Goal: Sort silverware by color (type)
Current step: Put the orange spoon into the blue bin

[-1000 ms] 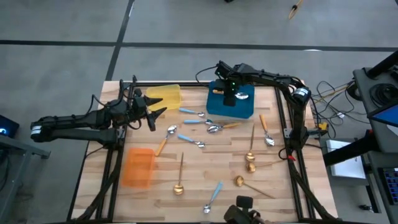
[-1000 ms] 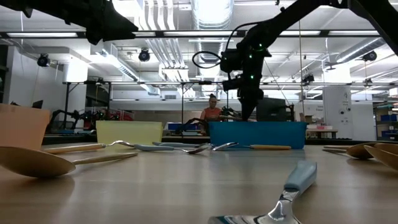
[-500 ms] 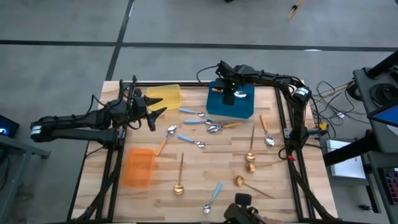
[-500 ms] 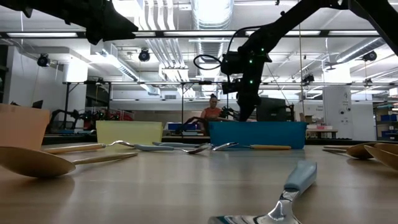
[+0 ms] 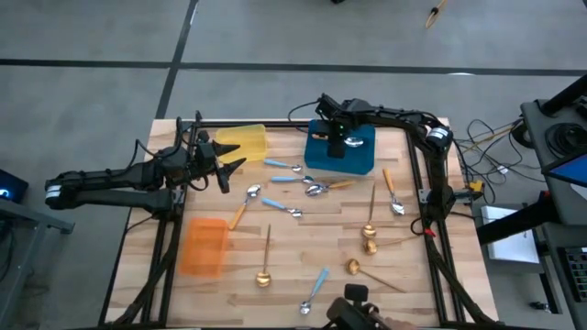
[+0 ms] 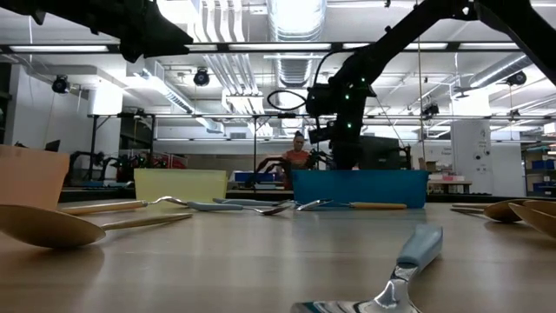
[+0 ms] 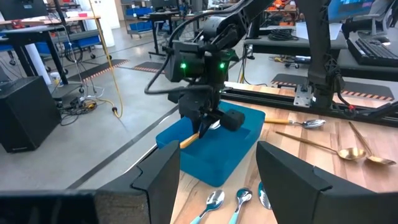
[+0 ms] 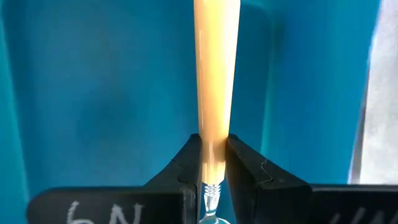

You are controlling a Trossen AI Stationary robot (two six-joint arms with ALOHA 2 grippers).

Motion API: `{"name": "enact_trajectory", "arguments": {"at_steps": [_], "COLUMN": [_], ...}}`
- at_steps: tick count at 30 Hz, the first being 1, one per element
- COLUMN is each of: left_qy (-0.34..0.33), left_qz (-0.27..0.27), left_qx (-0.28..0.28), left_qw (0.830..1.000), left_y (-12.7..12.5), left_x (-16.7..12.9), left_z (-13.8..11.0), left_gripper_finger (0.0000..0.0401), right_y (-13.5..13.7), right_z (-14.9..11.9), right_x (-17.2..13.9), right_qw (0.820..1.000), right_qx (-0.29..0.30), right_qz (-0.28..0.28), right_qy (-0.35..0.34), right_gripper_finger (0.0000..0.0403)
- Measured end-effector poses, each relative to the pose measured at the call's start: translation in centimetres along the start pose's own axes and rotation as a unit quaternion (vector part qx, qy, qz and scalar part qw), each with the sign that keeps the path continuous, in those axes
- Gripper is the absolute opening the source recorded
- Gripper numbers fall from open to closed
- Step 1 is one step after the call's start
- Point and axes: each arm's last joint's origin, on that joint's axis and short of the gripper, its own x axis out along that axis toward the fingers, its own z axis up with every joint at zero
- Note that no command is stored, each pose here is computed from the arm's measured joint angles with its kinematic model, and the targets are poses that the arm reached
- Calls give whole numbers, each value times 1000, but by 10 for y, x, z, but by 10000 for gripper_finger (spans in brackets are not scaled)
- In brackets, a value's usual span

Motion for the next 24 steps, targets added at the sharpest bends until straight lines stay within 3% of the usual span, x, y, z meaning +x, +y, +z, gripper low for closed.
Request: {"name": "enact_trajectory", "arguments": {"at_steps": [24], "left_qy": [2], "left_qz": [0], "left_qx": [1], "left_qw": [1000], "left_y": [0], "left_x": [0], "left_z": [0], "left_gripper_finger": [194], "right_y": [-2], "right_z": [-3], "right_x": [14], "right_qw": [1000], "right_qx": [-5], "right_qz": [-11], "right_qy": [26], "right_gripper_finger": [42]}}
